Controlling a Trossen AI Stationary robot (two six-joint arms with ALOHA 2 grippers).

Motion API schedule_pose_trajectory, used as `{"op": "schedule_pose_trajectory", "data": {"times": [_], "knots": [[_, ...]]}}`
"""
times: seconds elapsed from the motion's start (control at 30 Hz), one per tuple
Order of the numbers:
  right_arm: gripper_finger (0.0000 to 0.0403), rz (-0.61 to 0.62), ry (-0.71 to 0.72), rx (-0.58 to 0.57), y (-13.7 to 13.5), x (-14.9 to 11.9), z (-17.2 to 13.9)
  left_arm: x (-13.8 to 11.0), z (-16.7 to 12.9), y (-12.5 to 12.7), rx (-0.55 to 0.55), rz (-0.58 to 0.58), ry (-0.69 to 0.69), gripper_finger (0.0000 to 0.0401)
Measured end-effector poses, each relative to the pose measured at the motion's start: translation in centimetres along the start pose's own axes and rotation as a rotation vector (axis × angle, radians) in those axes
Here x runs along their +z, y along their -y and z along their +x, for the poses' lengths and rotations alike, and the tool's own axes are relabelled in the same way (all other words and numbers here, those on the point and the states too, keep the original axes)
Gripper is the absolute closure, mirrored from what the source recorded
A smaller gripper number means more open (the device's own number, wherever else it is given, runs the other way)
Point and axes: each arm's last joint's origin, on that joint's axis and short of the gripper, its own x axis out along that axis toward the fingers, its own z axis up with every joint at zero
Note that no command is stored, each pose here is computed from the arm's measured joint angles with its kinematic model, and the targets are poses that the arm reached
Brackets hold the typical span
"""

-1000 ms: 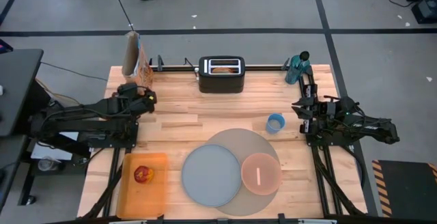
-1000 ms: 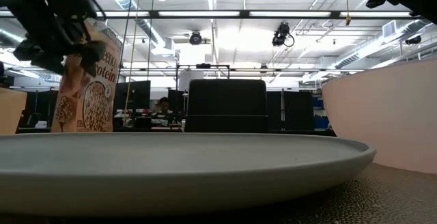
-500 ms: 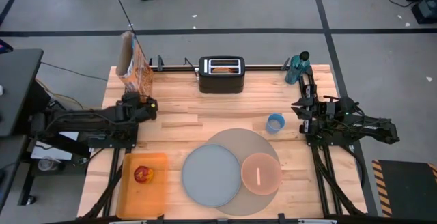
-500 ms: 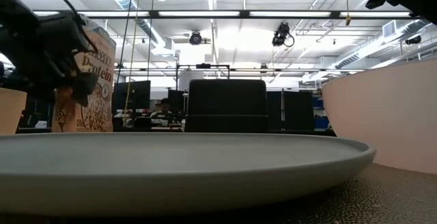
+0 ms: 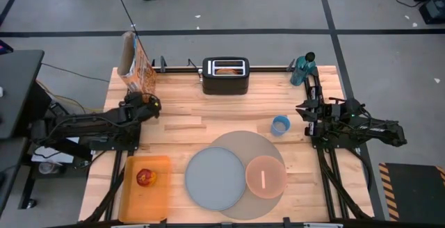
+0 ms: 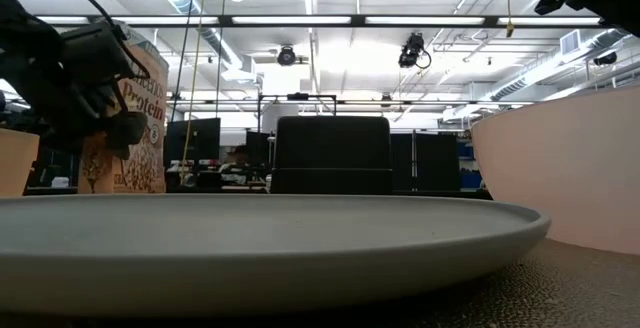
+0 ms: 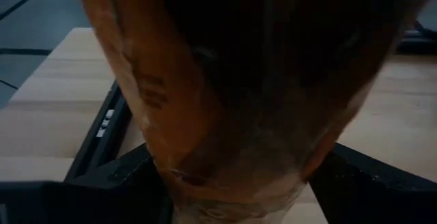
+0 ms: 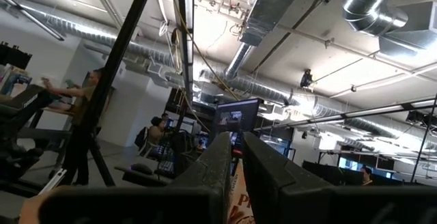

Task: Arrange a breakfast setting
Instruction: Pour the cereal from the cereal box into the orange bowl

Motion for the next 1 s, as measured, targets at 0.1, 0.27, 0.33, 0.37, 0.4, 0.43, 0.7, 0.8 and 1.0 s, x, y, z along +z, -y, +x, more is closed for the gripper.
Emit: {"op": "schedule_pose_trajectory", "data": {"times": [0.1,0.27,0.33,0.37,0.4,0.43,0.7,0.8,1.0], "knots": [[0.0357,0.001,-0.003,0.001,0.0,0.0,0.0,0.0,0.2,0.0,0.006,0.013,-0.013,0.0106],[0.0357,0.002,-0.007,0.001,0.0,-0.1,0.0,-0.1,0.8,-0.2,0.067,0.024,-0.019,0.0109],[0.0357,0.007,-0.008,0.002,0.0,-0.1,0.0,-0.2,0.9,-0.2,0.087,0.033,-0.017,0.0111],[0.0357,0.010,-0.008,0.002,0.0,-0.1,0.0,-0.3,1.0,-0.2,0.093,0.037,-0.017,0.0114],[0.0357,0.010,-0.010,0.002,0.0,-0.1,0.0,-0.3,1.0,-0.2,0.097,0.043,-0.018,0.0118],[0.0357,0.011,-0.011,0.003,0.0,-0.1,0.0,-0.4,1.1,-0.2,0.101,0.053,-0.018,0.0124],[0.0357,0.014,-0.015,0.003,0.0,-0.1,0.0,-0.6,1.0,0.2,0.074,0.145,-0.016,0.0194],[0.0357,0.017,-0.029,-0.001,0.0,-0.3,0.0,-0.7,0.8,0.3,0.054,0.157,-0.014,0.0209],[0.0357,0.021,-0.069,-0.044,0.0,-0.6,0.0,0.0,-0.3,1.1,-0.040,0.185,-0.026,0.0214]]}}
